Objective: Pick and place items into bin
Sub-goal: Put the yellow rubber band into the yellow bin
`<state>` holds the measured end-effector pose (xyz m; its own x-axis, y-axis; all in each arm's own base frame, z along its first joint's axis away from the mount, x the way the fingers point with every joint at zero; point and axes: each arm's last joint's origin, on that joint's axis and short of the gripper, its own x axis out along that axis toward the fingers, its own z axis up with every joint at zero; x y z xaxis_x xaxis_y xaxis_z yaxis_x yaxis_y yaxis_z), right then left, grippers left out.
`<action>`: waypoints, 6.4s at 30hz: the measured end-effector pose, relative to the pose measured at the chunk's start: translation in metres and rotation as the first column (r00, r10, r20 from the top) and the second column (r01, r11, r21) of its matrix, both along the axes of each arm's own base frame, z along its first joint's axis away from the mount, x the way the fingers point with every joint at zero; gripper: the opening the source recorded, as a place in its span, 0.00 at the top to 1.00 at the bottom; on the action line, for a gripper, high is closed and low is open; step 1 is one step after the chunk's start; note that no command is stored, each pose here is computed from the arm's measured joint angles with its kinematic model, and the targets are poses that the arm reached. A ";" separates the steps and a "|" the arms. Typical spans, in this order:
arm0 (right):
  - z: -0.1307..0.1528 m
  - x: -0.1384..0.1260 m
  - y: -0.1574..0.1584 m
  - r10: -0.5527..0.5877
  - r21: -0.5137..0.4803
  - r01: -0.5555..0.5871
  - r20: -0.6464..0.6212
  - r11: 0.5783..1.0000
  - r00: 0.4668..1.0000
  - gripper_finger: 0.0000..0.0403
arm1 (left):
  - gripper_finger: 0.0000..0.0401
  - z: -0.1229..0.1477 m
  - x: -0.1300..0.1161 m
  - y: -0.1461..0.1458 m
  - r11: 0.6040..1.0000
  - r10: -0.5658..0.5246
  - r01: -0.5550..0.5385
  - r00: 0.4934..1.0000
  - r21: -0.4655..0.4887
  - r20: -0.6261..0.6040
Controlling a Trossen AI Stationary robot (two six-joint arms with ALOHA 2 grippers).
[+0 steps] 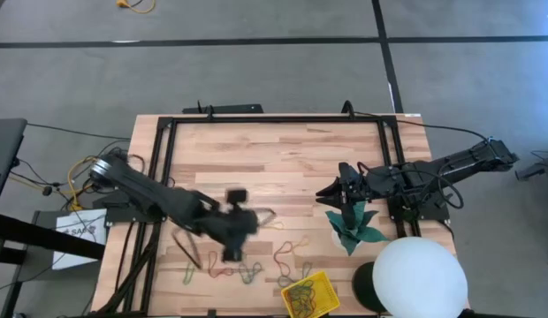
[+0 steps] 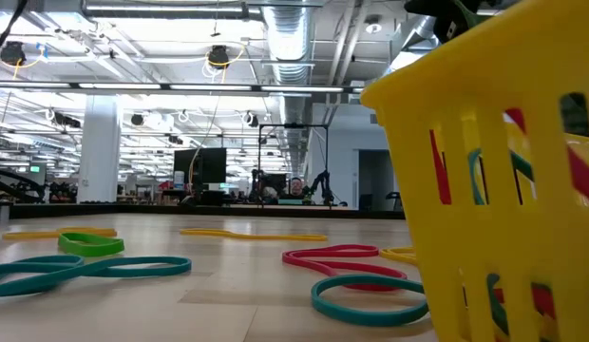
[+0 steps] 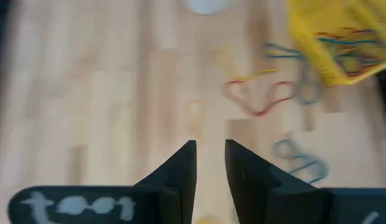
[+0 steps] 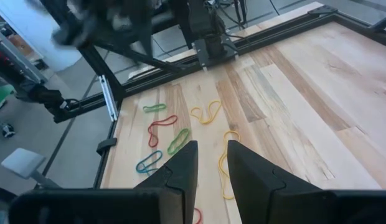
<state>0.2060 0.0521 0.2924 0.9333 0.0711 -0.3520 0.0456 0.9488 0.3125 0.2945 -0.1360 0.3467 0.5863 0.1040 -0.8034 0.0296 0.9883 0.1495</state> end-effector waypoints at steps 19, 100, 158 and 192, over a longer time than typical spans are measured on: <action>0.002 0.001 0.000 0.010 -0.031 -0.009 0.026 0.999 1.000 0.80 | 0.82 0.030 -0.128 0.066 0.941 0.280 -0.310 0.939 0.139 0.198; -0.151 0.246 0.043 0.031 -0.112 -0.161 -0.722 0.981 0.691 0.80 | 0.82 -0.044 -0.172 0.089 0.924 0.380 -0.345 0.875 -0.164 0.298; 0.002 0.156 0.149 0.568 0.029 -0.673 -0.564 0.739 0.599 1.00 | 0.82 -0.044 -0.172 0.089 0.923 0.383 -0.347 0.875 -0.166 0.298; -0.070 0.132 0.215 0.451 0.102 -0.579 -0.739 0.809 0.500 1.00 | 0.82 -0.044 -0.172 0.088 0.910 0.409 -0.362 0.865 -0.203 0.291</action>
